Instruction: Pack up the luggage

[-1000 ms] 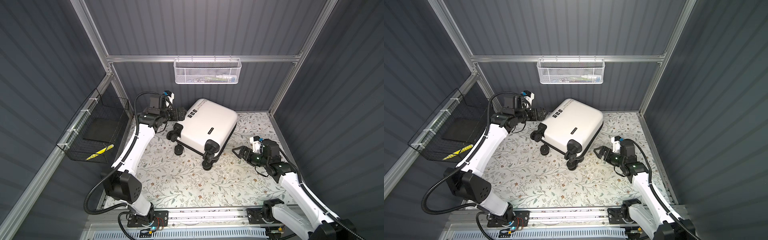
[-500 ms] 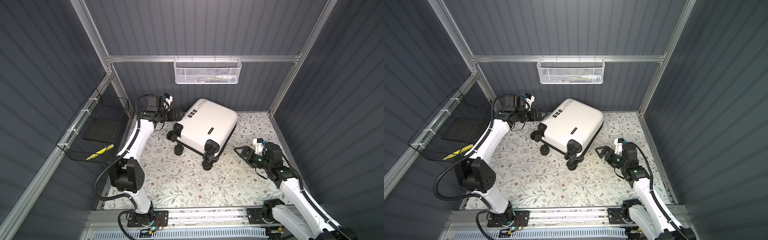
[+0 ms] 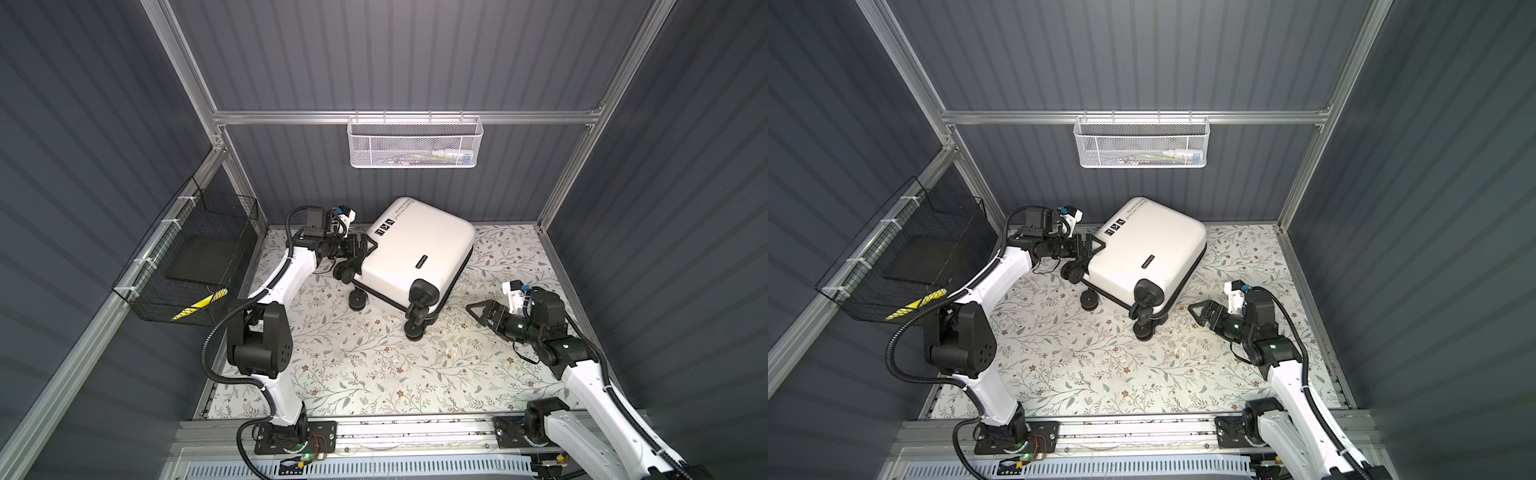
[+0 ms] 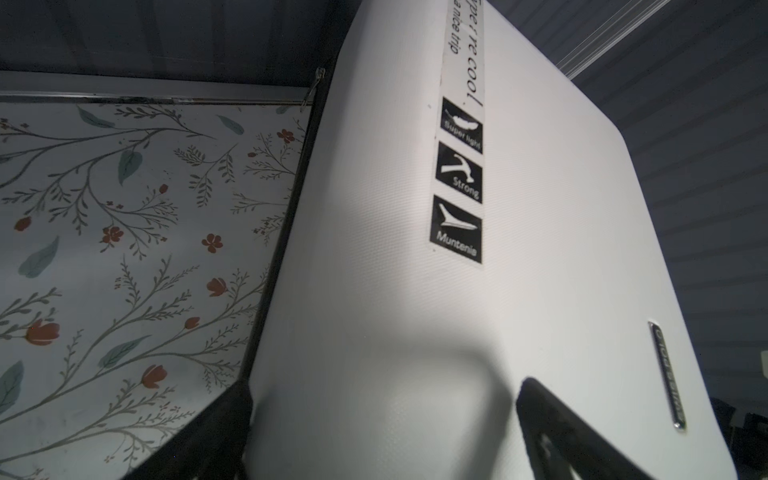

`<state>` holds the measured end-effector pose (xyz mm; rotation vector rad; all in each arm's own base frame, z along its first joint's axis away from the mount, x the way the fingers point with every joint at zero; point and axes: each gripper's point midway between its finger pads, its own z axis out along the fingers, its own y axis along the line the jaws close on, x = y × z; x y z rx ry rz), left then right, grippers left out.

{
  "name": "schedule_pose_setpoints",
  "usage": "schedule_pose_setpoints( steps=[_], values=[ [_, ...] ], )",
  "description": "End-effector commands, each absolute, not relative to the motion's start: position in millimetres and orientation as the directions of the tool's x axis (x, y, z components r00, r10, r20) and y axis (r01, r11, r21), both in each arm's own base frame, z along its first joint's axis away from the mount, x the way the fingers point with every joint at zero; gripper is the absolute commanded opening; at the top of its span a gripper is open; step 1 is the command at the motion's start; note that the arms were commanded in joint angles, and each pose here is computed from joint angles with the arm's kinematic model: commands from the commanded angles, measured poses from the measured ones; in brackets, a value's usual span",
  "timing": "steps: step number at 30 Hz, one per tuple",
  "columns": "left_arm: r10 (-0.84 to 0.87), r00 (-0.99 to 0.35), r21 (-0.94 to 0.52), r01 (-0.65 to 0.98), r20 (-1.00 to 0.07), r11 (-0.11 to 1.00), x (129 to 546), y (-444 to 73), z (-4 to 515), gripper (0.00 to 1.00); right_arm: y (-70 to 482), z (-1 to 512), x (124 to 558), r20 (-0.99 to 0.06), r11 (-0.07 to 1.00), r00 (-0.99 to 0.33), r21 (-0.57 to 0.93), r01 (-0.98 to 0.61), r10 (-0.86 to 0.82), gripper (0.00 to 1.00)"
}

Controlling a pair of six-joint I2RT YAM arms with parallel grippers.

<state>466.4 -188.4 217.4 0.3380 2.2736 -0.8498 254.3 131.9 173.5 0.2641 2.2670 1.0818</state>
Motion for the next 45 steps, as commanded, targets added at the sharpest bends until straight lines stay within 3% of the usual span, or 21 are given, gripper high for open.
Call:
schedule_pose_setpoints(
  steps=[1,15,22,30,45],
  values=[
    [-0.011,-0.727,-0.545,0.504,-0.686,0.670,451.9,-202.4,234.4,1.00,135.1,185.8,252.4,-0.465,0.651,-0.802,0.748,-0.128,0.376,0.96],
    [0.014,-0.735,-0.599,0.563,-0.678,0.569,379.3,-276.8,231.1,1.00,127.5,198.4,244.6,-0.522,0.723,-0.797,0.671,-0.163,0.305,0.94],
    [-0.086,-0.686,-0.574,0.526,-0.723,0.628,375.3,-257.7,236.9,1.00,104.4,206.9,234.9,-0.586,0.819,-0.761,0.559,-0.131,0.278,0.95],
    [-0.198,-0.589,-0.521,0.450,-0.784,0.725,372.0,-224.3,253.6,1.00,93.3,192.6,221.6,-0.576,0.865,-0.781,0.493,-0.094,0.244,0.96],
    [-0.142,-0.572,-0.449,0.441,-0.808,0.777,370.4,-214.0,240.5,1.00,85.6,179.1,230.9,-0.614,0.942,-0.763,0.335,-0.021,0.201,0.92]
  ],
)
